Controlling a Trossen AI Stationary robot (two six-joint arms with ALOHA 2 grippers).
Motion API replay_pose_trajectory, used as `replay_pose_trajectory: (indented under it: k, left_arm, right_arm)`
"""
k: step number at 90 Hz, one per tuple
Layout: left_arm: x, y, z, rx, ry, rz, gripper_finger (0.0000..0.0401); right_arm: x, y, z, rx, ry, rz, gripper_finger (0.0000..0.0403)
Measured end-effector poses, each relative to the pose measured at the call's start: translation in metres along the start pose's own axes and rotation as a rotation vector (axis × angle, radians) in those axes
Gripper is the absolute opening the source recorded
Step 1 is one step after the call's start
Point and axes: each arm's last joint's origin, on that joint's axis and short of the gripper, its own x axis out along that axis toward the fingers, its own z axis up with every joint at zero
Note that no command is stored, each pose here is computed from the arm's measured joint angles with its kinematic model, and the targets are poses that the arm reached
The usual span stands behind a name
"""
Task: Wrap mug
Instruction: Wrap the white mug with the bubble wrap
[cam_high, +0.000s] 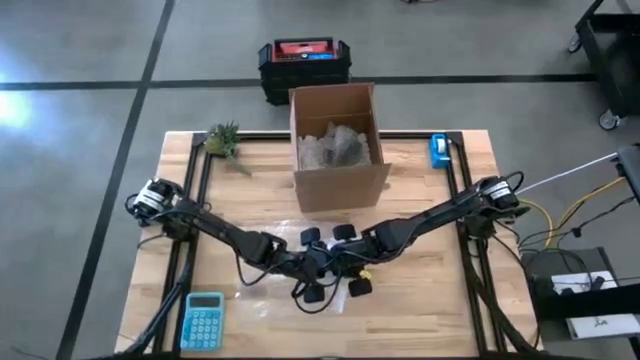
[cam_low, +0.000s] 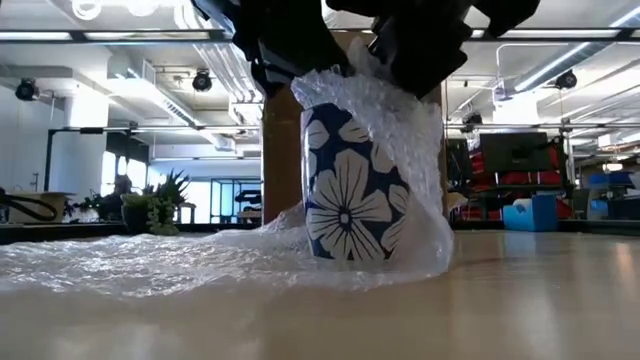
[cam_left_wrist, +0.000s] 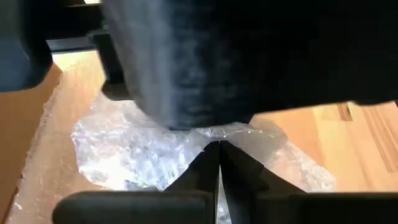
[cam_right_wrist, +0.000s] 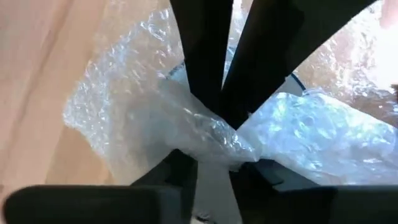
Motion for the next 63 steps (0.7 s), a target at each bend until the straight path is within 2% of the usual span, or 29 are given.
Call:
replay_pose_trajectory:
  k: [11,24,35,63]
  left_arm:
    - [0.000,0.000,-0.001,0.010,0.004,0.001,0.0000]
    - [0.000,0.000,-0.002,0.021,0.008,0.002,0.0000]
    - [0.001,0.001,-0.008,0.039,0.050,0.009,0.0000]
    - [0.000,0.002,-0.008,0.037,0.055,0.014,0.0000]
  right_arm:
    - [-0.001,0.000,-0.003,-0.024,0.030,0.000,0.0121]
    - [-0.005,0.000,-0.004,-0.045,0.043,0.001,0.0132]
    - [-0.014,0.000,-0.001,-0.056,0.006,-0.004,0.0125]
    - [-0.028,-0.001,0.004,-0.075,-0.039,-0.005,0.0095]
